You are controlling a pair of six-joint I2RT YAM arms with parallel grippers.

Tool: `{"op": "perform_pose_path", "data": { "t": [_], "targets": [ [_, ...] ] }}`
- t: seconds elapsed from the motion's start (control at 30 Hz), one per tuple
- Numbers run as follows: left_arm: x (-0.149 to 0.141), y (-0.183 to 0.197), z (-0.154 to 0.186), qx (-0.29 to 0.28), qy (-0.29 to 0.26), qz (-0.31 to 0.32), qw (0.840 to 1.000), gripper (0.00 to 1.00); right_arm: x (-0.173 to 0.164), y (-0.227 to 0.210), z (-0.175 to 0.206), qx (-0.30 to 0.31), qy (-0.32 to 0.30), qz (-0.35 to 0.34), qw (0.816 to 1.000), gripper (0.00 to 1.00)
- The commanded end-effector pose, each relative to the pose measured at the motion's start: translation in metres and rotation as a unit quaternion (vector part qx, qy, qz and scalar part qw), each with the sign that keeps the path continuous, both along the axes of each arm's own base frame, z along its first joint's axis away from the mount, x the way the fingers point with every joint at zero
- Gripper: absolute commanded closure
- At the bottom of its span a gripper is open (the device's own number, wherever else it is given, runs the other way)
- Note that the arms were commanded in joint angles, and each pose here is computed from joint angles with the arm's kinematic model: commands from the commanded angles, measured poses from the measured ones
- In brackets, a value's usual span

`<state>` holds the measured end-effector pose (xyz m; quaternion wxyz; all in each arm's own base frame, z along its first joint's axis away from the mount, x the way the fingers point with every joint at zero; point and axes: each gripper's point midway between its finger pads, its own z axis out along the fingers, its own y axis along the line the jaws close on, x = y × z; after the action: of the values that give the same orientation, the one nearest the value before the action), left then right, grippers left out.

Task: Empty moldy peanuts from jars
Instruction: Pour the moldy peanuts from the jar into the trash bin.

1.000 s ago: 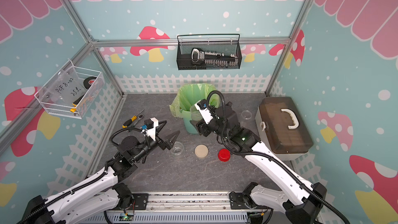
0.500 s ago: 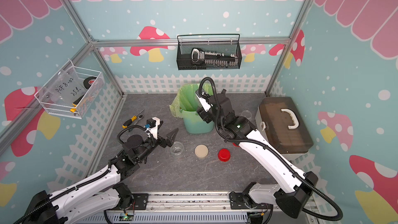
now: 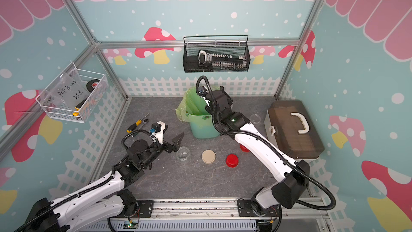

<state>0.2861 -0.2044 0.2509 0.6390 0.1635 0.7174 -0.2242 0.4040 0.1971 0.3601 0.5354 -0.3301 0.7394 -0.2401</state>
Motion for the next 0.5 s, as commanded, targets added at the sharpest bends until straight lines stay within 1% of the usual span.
{"op": "perform_pose_path", "data": {
  "t": [0.0,0.13,0.2,0.27,0.47],
  "targets": [
    [0.002,0.003,0.005,0.009,-0.008,0.008,1.0,0.01,0.012,-0.008,0.023,-0.048,-0.037,-0.029,0.998,0.58],
    [0.003,0.002,0.005,0.01,-0.007,0.007,1.0,0.01,0.021,-0.01,0.017,-0.099,-0.032,-0.043,0.994,0.58],
    [0.003,0.002,0.004,0.011,-0.006,0.008,1.0,0.01,0.024,-0.009,0.012,-0.125,-0.026,-0.042,0.991,0.59],
    [0.003,0.002,0.004,0.013,-0.006,0.008,1.0,0.01,0.026,-0.008,0.006,-0.148,-0.021,-0.036,0.988,0.62],
    [0.003,0.003,0.003,0.019,-0.005,0.011,1.0,0.01,0.03,0.0,-0.004,-0.187,-0.011,-0.005,0.982,0.62]
  ]
}}
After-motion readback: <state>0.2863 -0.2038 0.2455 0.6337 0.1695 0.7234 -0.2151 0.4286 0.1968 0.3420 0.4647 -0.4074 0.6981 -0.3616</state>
